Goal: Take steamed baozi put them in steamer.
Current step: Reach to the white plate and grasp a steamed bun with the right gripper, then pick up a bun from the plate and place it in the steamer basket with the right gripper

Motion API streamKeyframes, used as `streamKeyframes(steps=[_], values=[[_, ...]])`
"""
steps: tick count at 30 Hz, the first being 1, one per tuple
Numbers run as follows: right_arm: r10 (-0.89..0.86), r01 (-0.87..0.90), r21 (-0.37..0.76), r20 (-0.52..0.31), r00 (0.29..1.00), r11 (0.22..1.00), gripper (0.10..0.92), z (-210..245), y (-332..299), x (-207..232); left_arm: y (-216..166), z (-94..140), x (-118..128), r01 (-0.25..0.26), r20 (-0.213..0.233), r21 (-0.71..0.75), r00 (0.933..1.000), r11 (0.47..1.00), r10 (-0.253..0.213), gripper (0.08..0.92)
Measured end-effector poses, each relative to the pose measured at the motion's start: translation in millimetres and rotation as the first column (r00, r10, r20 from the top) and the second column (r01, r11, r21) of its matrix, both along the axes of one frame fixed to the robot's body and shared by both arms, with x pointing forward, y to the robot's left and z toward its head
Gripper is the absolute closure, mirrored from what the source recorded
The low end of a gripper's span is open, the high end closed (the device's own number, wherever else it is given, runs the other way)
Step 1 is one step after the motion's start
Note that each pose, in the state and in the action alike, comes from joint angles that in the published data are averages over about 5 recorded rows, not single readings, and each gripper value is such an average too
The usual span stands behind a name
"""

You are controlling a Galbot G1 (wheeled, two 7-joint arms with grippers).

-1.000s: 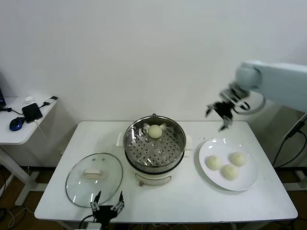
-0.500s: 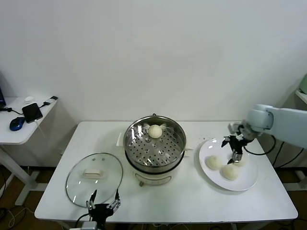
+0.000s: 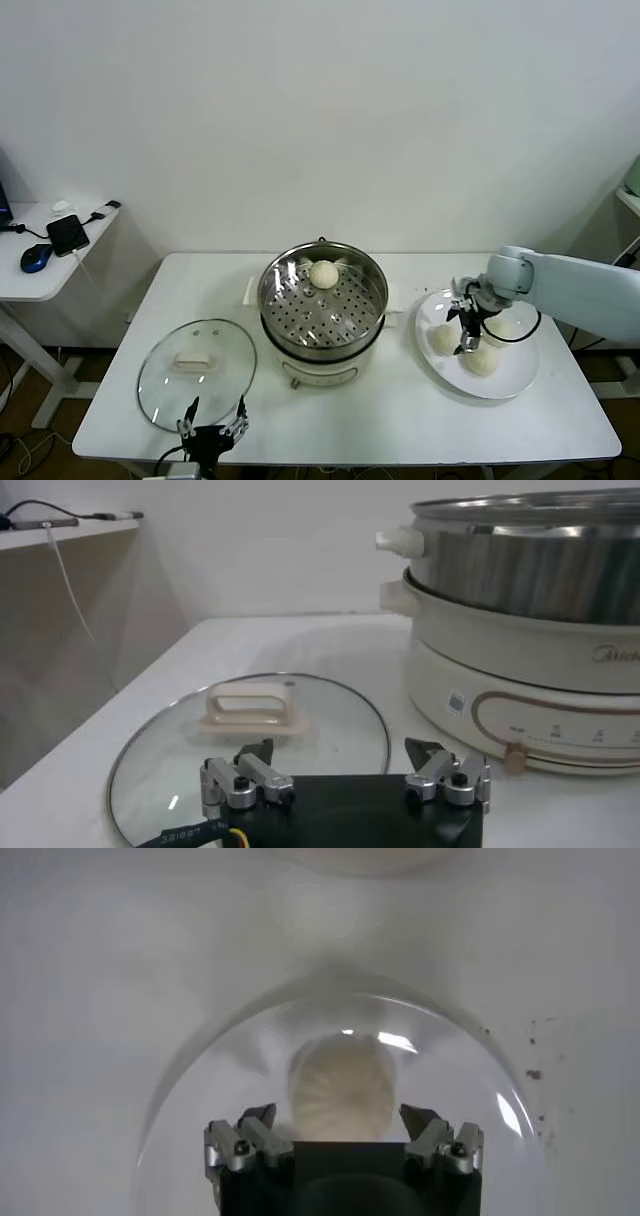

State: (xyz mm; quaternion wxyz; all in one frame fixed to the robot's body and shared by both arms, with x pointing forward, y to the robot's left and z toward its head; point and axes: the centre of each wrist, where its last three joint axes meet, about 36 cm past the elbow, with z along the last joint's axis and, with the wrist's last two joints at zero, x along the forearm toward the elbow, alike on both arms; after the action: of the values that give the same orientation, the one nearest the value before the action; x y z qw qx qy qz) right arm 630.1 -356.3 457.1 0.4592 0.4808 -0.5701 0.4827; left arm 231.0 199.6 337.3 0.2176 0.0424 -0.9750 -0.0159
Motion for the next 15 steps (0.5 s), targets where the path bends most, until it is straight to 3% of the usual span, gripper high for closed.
streamKeyframes(steps=[8, 15], values=[[0.004, -0.004, -0.002, 0.010, 1.000, 1.000, 0.351, -9.1, 6.2, 1.2, -0.9, -1.3, -1.8, 0.000, -0.002, 0.000, 1.0000, 1.000, 0.000, 0.177], [0.022, -0.022, 0.010, 0.018, 1.000, 1.000, 0.369, 9.8, 5.8, 4.8, -2.3, 0.9, -4.6, 0.001, -0.002, 0.001, 1.0000, 1.000, -0.001, 0.177]])
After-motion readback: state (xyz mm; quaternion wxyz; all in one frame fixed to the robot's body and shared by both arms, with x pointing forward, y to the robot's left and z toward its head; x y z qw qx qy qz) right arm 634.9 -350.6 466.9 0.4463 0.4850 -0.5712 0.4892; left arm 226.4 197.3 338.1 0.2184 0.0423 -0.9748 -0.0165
